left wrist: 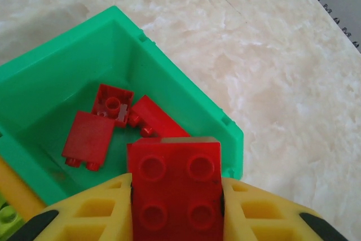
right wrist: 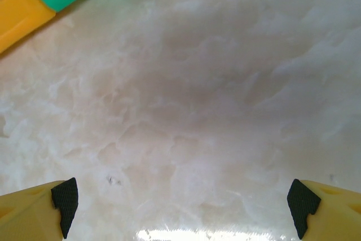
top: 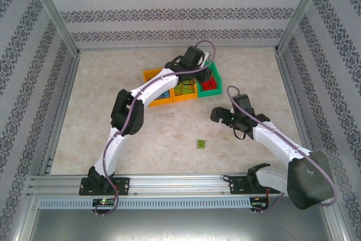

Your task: Sort the legos into containers by color

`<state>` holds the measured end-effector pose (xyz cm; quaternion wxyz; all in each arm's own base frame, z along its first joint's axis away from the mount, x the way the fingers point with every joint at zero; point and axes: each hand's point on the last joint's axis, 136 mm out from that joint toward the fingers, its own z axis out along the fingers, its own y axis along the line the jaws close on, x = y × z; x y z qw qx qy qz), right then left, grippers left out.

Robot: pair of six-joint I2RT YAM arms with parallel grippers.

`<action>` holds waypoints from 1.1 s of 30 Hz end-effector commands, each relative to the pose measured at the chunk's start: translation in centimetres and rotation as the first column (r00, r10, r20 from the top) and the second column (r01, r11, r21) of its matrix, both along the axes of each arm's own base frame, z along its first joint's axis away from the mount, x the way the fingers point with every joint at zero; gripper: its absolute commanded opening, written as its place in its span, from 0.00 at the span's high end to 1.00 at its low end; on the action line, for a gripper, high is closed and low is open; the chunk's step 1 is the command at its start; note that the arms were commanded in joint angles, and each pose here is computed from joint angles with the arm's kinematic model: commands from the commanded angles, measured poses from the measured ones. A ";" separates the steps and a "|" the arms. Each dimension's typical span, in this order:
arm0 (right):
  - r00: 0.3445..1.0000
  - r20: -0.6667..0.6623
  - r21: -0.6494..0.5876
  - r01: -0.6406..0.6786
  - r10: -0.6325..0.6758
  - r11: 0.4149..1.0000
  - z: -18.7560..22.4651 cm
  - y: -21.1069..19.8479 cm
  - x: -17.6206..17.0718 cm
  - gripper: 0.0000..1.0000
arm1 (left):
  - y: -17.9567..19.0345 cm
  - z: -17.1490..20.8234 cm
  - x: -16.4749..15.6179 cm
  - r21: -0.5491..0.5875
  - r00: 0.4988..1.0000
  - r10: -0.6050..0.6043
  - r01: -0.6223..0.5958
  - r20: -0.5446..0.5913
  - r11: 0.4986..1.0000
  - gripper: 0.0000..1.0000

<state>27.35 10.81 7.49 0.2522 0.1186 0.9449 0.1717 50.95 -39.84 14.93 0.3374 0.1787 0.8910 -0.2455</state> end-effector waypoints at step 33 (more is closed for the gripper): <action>0.966 -0.202 -0.135 -0.188 0.159 0.973 -3.4 10.0 -9.7 0.12 | 6.3 7.8 -2.6 -0.229 0.975 0.219 -0.223 -0.041 0.947 0.01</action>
